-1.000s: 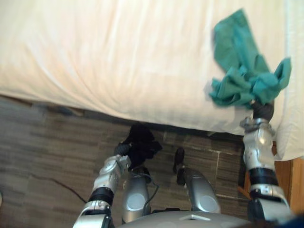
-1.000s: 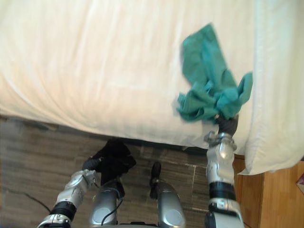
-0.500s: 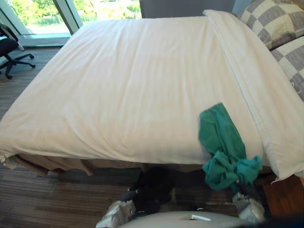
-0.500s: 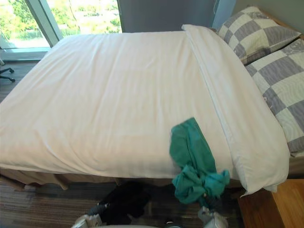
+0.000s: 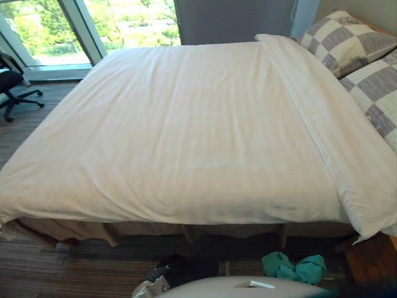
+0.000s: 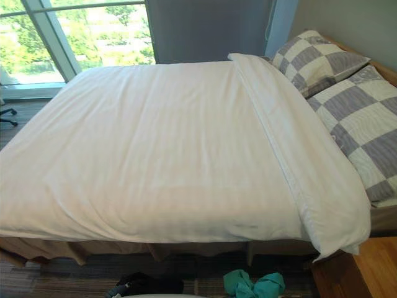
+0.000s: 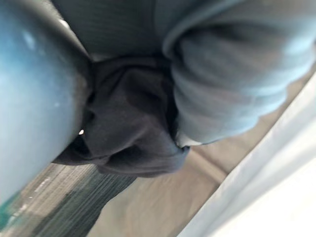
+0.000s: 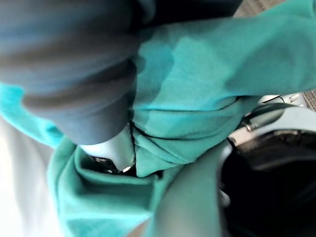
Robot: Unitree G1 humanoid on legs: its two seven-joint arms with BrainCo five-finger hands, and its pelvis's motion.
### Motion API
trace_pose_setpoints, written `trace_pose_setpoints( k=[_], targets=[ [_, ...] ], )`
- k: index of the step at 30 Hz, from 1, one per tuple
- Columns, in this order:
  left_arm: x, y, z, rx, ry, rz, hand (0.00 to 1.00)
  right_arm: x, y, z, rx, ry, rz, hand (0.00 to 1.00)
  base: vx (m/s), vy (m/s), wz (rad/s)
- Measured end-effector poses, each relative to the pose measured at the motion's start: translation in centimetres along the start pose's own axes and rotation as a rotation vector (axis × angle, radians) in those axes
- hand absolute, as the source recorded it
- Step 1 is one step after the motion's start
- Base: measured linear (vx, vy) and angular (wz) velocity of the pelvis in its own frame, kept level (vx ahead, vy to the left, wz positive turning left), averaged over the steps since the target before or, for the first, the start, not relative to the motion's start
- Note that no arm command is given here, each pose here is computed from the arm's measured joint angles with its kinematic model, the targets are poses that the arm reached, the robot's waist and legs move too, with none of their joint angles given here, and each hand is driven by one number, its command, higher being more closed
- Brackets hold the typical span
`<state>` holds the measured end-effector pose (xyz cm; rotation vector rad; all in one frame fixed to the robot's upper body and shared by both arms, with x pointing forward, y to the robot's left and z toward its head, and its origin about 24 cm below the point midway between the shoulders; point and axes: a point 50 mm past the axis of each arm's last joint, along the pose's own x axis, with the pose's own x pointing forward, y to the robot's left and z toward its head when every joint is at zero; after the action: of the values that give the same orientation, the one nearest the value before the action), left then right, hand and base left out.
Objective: Tidy the bed and pick cloth on bed and put in laundry
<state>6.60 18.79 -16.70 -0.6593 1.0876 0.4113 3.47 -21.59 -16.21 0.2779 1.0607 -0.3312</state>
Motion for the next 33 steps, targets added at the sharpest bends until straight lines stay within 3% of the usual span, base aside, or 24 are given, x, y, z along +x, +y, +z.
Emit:
trace_pose_setpoints(
  k=[8,14,22,27,33],
  targets=[
    [-0.2,0.3,0.4,0.065,-0.044,0.019,1.00,0.6,2.2,1.6,-0.226,-0.064,0.127,1.00,0.13,-0.017,1.65],
    [-0.2,-0.2,1.7,0.120,-0.108,-0.014,1.00,2.1,7.1,5.3,-0.323,-0.142,0.302,1.00,0.09,-0.069,1.34],
    [0.0,-0.9,2.7,0.263,-0.102,-0.067,1.00,2.2,4.2,4.1,-0.076,-0.040,0.199,1.00,0.06,0.062,1.89],
    [0.0,-0.4,3.4,0.323,-0.089,-0.064,1.00,2.2,4.6,4.4,0.040,-0.081,0.194,1.00,0.14,0.043,0.84],
    [0.0,-0.3,3.2,0.364,-0.046,-0.095,1.00,1.5,2.6,3.2,0.123,-0.083,0.132,1.00,0.15,-0.016,0.69]
  ],
)
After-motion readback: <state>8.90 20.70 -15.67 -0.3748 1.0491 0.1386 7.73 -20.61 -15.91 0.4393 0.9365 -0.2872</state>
